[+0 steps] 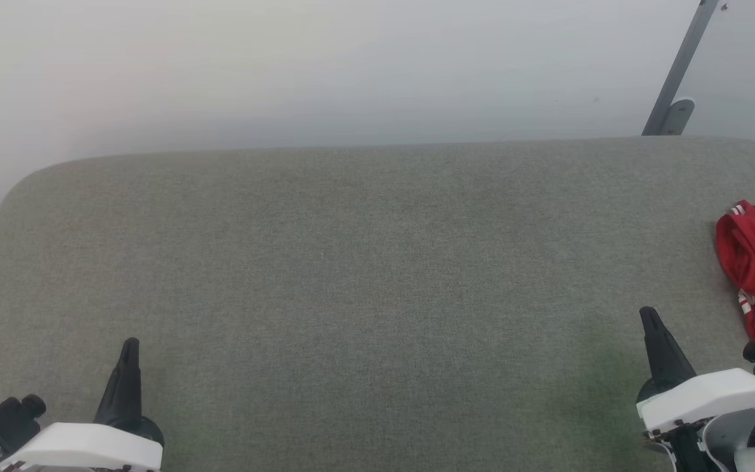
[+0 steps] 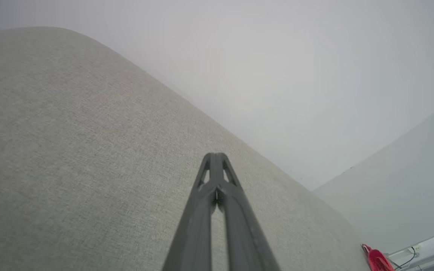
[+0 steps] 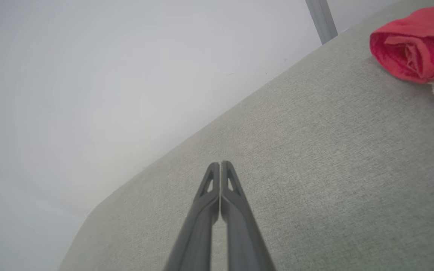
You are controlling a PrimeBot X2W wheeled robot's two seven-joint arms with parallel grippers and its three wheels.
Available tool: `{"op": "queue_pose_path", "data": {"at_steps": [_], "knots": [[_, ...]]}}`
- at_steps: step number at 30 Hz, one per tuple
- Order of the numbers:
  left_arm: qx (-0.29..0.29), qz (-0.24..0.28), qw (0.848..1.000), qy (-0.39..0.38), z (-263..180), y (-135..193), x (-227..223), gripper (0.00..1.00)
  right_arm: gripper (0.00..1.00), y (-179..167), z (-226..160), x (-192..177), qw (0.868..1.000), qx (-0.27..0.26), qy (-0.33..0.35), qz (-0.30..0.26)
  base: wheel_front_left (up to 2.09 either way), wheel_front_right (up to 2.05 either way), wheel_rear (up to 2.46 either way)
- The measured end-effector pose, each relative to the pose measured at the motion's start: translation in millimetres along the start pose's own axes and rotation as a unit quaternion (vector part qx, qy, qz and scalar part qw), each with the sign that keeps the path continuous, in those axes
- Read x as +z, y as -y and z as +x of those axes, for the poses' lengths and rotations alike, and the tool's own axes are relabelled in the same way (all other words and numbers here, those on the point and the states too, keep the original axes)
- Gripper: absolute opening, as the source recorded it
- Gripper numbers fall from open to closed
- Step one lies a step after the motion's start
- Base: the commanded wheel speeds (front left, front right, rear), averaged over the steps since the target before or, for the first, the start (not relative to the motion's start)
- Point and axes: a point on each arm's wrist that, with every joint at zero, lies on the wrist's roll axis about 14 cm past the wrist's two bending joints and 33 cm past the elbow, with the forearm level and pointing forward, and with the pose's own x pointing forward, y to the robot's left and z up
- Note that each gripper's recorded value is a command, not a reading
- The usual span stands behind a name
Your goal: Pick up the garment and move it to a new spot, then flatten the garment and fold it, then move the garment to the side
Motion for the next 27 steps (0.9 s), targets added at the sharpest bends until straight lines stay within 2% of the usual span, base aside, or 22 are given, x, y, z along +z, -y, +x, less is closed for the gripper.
{"op": "queue_pose_path", "data": {"at_steps": [13,27], "knots": [[0.003,-0.09,0.996,-0.01,5,6,-6,0.0,0.0,-2,1,1,0.996,0.0,0.002,0.092,0.0,0.0,0.0],[0.002,-0.168,0.986,-0.019,9,13,-11,0.0,0.0,-5,3,2,0.985,0.005,0.004,0.172,0.0,0.0,0.0]]}}
